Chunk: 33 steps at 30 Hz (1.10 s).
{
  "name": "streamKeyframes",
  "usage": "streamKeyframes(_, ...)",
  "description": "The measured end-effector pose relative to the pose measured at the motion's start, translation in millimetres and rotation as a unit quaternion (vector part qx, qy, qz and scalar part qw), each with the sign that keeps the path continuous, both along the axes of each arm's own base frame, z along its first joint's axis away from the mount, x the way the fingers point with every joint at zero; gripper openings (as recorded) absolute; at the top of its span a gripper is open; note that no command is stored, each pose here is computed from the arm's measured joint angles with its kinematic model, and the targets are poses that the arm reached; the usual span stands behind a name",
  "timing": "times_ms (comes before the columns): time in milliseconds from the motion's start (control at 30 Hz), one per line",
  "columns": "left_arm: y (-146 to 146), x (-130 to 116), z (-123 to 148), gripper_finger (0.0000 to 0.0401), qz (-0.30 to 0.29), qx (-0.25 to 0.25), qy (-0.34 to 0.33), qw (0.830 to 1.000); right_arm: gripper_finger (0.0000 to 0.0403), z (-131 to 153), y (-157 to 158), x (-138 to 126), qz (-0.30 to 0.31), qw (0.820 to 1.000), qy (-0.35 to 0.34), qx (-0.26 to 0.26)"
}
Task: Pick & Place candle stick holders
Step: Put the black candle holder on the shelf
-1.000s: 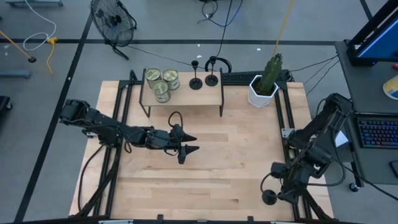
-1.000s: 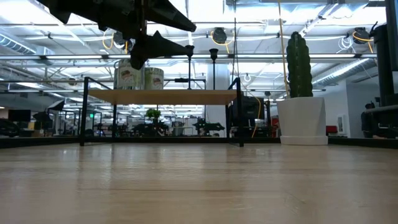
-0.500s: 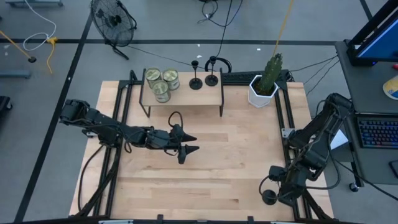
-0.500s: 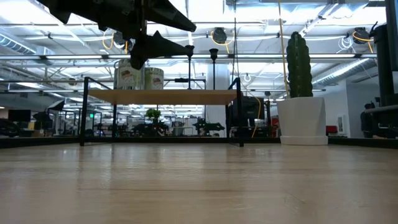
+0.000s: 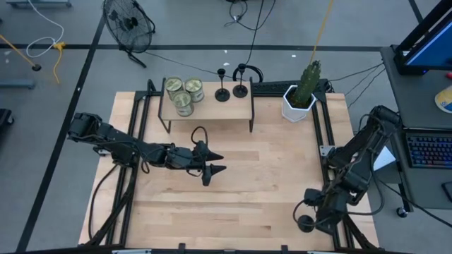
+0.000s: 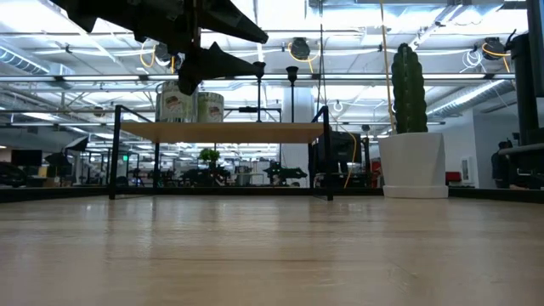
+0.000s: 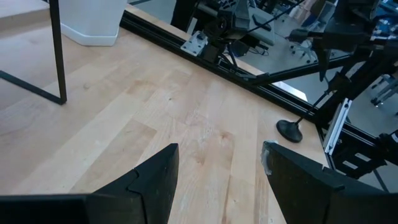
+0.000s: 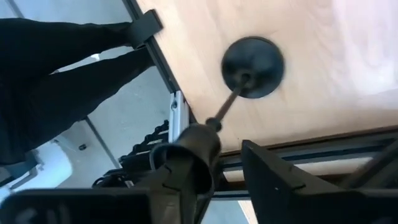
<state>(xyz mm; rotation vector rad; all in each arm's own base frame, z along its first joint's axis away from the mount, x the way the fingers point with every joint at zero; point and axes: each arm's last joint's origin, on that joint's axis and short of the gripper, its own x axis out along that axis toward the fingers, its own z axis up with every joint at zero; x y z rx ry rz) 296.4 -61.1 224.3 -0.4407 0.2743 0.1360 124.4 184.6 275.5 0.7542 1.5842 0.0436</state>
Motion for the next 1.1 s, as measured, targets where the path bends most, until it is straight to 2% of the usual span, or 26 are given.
streamKeyframes(200, 0.0, 0.0, -0.1, 0.0239, 0.0, 0.0, 0.0, 1.0, 0.0073, -11.9, 4.5, 3.3, 0.005, 0.999, -0.021, 0.03)
streamKeyframes(333, 0.0, 0.0, 0.0, 0.0239, 0.0, -0.001, 0.0, 1.0, 0.0039, -11.9, 2.9, 2.2, 0.008, 0.999, -0.02, 0.025)
streamKeyframes(600, 0.0, 0.0, 0.0, 0.0239, 0.001, -0.002, 0.0, 1.0, 0.0019, -5.6, -8.4, -2.2, 0.007, 0.999, -0.026, 0.027)
streamKeyframes(833, 0.0, 0.0, 0.0, 0.0239, 0.001, -0.004, -0.001, 1.0, 0.0016, 6.3, -30.3, 7.6, 0.004, 0.996, -0.076, 0.04)
streamKeyframes(1100, 0.0, 0.0, 0.2, 0.0239, 0.001, -0.006, -0.002, 1.0, 0.0016, 17.3, -58.2, 23.0, 0.01, 0.99, -0.14, 0.031)
